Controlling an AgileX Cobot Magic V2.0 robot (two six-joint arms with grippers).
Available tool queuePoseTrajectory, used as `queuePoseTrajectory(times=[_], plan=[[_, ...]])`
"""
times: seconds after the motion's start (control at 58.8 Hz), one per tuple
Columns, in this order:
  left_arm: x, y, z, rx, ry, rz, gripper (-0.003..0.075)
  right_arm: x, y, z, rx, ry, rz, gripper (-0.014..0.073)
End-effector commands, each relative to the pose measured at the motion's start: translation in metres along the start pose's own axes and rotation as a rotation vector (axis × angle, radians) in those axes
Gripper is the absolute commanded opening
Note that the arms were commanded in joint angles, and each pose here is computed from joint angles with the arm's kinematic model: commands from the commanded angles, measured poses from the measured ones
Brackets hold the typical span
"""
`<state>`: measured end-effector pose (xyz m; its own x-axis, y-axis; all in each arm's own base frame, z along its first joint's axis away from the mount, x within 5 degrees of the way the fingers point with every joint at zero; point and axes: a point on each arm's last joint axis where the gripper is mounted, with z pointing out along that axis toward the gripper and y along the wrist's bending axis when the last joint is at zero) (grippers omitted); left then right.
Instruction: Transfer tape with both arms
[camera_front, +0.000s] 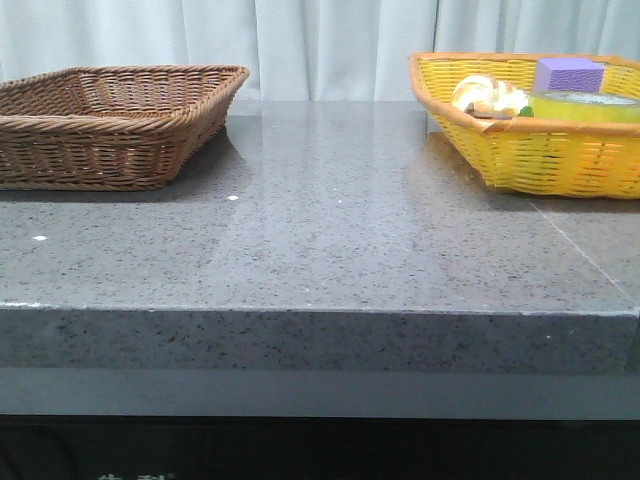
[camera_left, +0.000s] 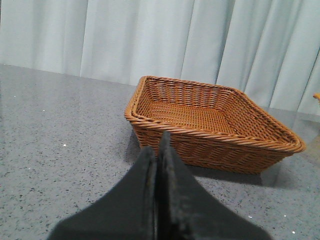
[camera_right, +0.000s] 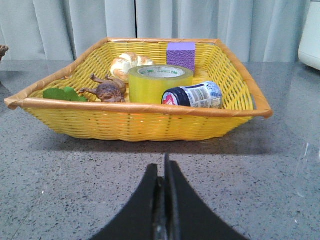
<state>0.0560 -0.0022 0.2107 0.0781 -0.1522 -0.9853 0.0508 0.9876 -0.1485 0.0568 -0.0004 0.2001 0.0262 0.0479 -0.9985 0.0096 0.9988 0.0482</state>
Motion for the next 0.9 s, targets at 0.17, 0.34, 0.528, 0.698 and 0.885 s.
queuePoseTrajectory(times=[0.17, 0.34, 0.528, 0.698, 0.885], plan=[[-0.009, -0.002, -0.002, 0.026, -0.116, -0.008, -0.0020, -0.024, 0.000, -0.005, 0.000, -0.141, 0.039, -0.0068], [-0.042, -0.007, -0.007, 0.029, -0.134, -0.008, -0.0020, -0.049, 0.003, -0.011, -0.018, -0.149, 0.064, -0.0068], [-0.089, -0.013, -0.018, 0.021, -0.136, 0.027, -0.0020, -0.094, 0.007, -0.026, -0.043, -0.175, 0.058, -0.0068], [-0.143, -0.020, -0.024, 0.001, -0.113, 0.062, -0.0020, -0.138, 0.011, -0.031, -0.060, -0.151, 0.050, -0.0068], [-0.187, -0.025, -0.009, -0.030, 0.041, 0.078, -0.0020, -0.182, 0.016, -0.017, -0.076, -0.022, 0.043, -0.0068]])
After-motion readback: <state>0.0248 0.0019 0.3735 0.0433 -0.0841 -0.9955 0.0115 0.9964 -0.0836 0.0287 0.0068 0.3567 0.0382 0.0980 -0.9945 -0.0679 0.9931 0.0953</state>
